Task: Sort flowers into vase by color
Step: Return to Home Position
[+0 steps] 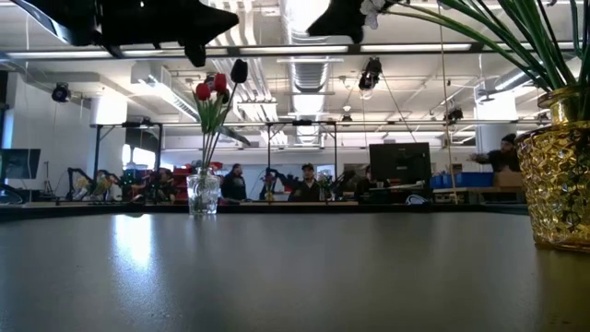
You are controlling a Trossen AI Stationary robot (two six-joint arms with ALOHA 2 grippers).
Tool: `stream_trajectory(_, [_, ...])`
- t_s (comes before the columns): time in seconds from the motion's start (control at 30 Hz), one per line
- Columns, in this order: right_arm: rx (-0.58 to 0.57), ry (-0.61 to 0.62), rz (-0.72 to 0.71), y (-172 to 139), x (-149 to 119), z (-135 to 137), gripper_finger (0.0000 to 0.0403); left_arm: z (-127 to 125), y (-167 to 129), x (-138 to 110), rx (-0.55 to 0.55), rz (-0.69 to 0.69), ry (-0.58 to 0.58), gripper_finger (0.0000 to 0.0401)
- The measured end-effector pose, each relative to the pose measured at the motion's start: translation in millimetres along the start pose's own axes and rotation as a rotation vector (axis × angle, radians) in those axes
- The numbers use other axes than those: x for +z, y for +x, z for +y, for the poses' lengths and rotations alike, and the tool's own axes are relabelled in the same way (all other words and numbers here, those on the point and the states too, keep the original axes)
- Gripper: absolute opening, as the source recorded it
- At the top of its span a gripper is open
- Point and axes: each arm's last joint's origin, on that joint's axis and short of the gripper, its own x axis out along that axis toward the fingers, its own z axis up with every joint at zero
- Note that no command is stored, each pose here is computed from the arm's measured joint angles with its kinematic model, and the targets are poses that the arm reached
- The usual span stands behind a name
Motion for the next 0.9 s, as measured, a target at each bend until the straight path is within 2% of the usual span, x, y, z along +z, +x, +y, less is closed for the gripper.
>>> stream_trajectory(0.23, [0.032, 0.047, 0.002, -55.3, -50.4, -0.1, 0.0009, -3.7, 2.0, -17.3, -0.019, 0.052, 0.014, 0.0])
stream_trajectory(0.47, [0.025, 0.127, -0.081, -92.4, -93.1, 14.3, 0.0009, -11.7, -1.2, -41.4, 0.051, 0.103, 0.028, 0.0])
stream_trajectory(0.6, [0.002, 0.147, -0.12, -107.8, -119.4, 21.8, 0.0009, -17.4, -5.1, -47.4, 0.028, 0.103, 0.032, 0.0])
stream_trajectory(0.77, [-0.027, 0.156, -0.092, -118.6, -159.2, 30.2, 0.0009, -29.0, -16.5, -52.7, -0.01, 0.092, 0.052, 0.0])
stream_trajectory(0.9, [-0.021, 0.158, -0.118, -125.8, -189.1, 38.5, 0.0009, -36.8, -31.3, -70.9, 0.035, 0.108, 0.071, 0.0])
